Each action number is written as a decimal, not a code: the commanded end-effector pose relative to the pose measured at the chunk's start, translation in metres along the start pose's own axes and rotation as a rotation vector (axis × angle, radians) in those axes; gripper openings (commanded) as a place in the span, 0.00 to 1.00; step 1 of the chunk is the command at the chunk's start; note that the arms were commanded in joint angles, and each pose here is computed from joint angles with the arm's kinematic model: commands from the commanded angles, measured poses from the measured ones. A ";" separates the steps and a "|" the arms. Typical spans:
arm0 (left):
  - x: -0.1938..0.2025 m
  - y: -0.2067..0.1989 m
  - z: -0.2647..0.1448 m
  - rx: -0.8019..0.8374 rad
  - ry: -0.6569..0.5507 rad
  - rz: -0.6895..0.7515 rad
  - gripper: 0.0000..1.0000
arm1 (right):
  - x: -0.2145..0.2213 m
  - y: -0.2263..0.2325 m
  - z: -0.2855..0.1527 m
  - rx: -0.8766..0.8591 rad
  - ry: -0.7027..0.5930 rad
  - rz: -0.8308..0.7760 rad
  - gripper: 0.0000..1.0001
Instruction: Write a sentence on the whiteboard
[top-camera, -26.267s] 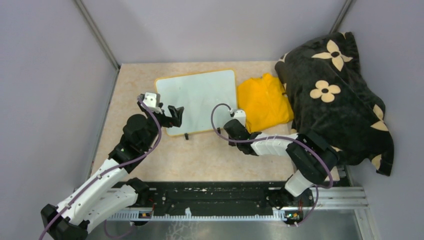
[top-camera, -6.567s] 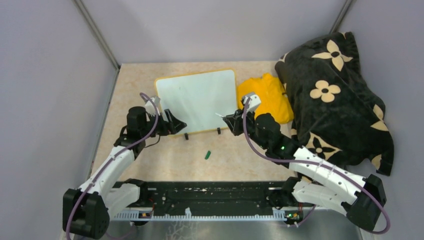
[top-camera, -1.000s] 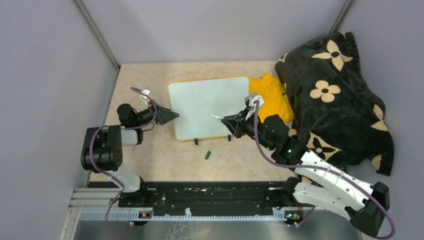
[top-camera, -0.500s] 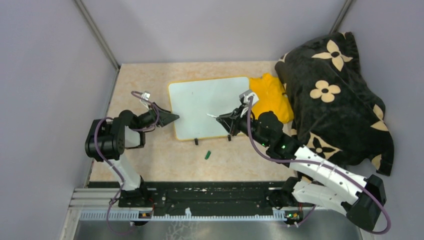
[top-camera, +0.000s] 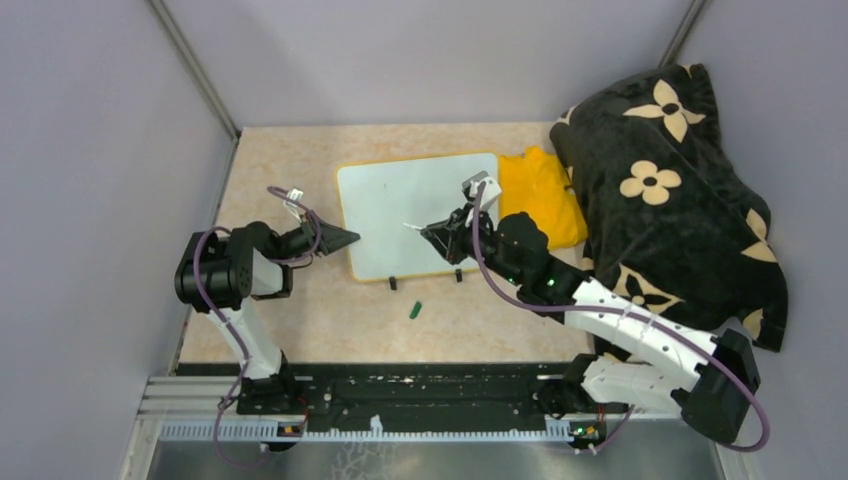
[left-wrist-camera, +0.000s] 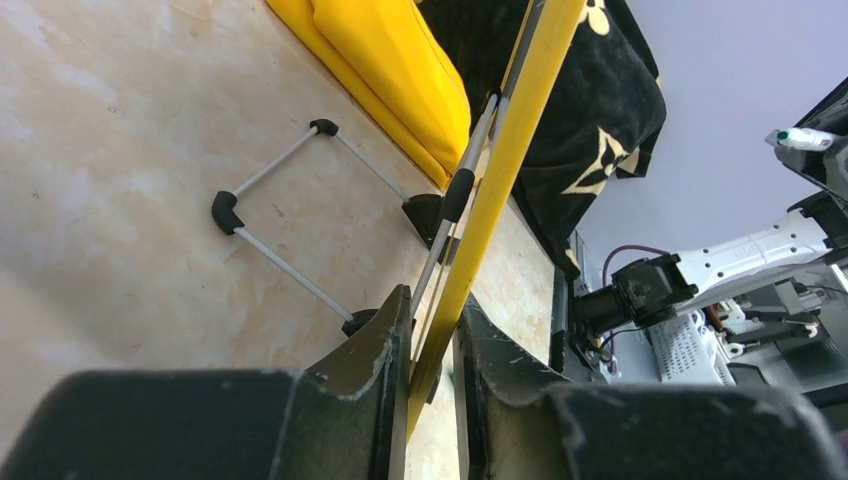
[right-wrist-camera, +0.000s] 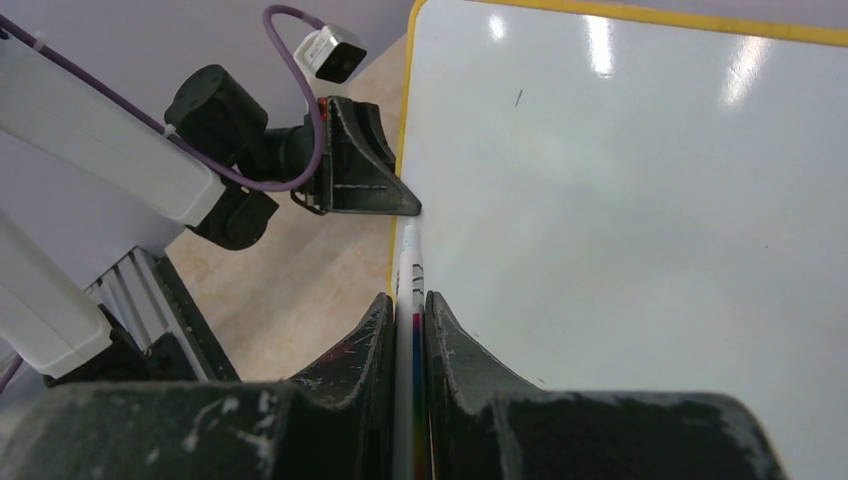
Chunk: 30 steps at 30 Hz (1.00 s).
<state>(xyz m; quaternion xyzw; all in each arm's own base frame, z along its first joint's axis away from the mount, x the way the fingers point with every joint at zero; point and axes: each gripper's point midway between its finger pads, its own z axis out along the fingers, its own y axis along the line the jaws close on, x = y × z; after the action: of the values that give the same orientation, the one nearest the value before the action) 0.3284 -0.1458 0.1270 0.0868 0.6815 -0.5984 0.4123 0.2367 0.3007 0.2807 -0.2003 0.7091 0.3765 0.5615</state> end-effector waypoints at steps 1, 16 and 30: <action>-0.012 -0.015 -0.001 0.060 -0.045 0.186 0.22 | -0.047 0.012 0.010 0.017 -0.121 -0.014 0.00; -0.015 -0.015 -0.001 0.048 -0.067 0.201 0.09 | -0.051 -0.002 0.070 0.283 -0.089 -0.144 0.00; -0.020 -0.019 -0.001 0.051 -0.083 0.219 0.00 | -0.038 0.000 0.099 0.367 0.005 -0.211 0.00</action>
<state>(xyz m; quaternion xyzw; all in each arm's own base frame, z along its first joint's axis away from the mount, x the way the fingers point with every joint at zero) 0.3286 -0.1457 0.1264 0.0869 0.6814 -0.5961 0.4157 0.3080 0.3682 0.2834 -0.1812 0.7529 0.1882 0.6040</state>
